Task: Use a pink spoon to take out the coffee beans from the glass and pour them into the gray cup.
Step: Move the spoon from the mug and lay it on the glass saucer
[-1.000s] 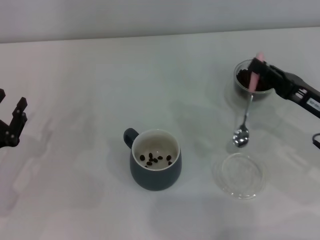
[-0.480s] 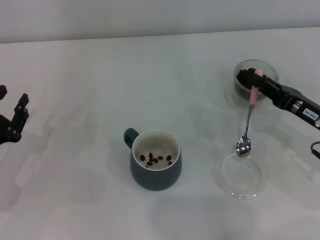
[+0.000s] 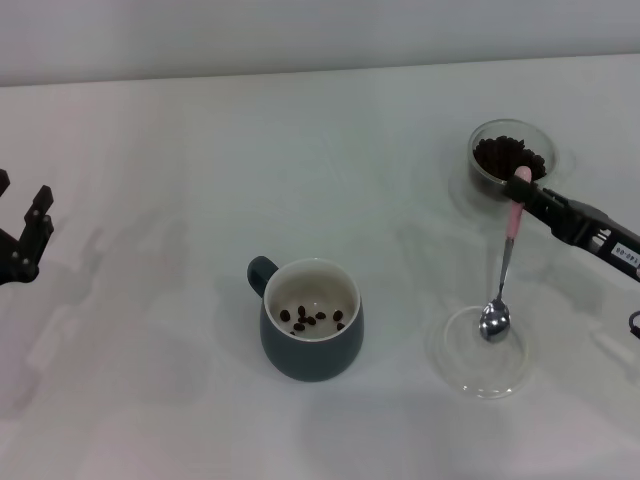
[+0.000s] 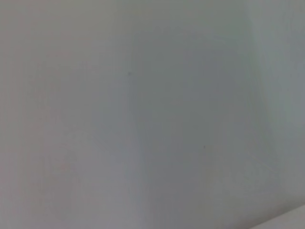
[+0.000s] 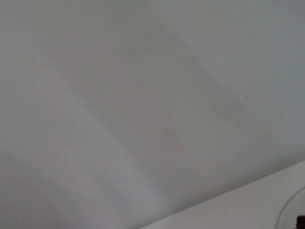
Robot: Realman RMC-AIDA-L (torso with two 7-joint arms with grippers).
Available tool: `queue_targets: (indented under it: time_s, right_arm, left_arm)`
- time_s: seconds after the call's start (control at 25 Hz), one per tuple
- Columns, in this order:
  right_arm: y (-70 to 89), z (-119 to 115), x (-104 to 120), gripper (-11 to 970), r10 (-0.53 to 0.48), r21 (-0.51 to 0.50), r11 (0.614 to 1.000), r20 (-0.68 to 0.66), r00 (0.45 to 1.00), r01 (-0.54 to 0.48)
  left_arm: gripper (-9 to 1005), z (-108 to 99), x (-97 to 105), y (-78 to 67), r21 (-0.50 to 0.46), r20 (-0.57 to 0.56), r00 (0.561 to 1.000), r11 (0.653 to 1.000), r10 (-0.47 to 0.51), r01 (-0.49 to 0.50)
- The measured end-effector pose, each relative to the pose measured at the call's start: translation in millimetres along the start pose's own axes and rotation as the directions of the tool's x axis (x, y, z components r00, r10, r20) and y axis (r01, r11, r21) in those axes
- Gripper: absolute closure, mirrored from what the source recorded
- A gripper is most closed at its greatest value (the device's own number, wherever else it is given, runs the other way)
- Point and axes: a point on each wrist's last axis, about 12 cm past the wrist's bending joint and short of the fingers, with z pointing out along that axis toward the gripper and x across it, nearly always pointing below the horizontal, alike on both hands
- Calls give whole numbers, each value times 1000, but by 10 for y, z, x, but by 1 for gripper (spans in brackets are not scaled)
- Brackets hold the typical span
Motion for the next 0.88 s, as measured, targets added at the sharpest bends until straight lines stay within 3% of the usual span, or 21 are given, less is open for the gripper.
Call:
queue_targets:
  time_s: [0.88]
  right_arm:
    - [15,-38,225,787,49,35,998,-33,998,-48]
  left_arm:
    - [539,13,-7,6,-2,2,1000,1000,21,-21]
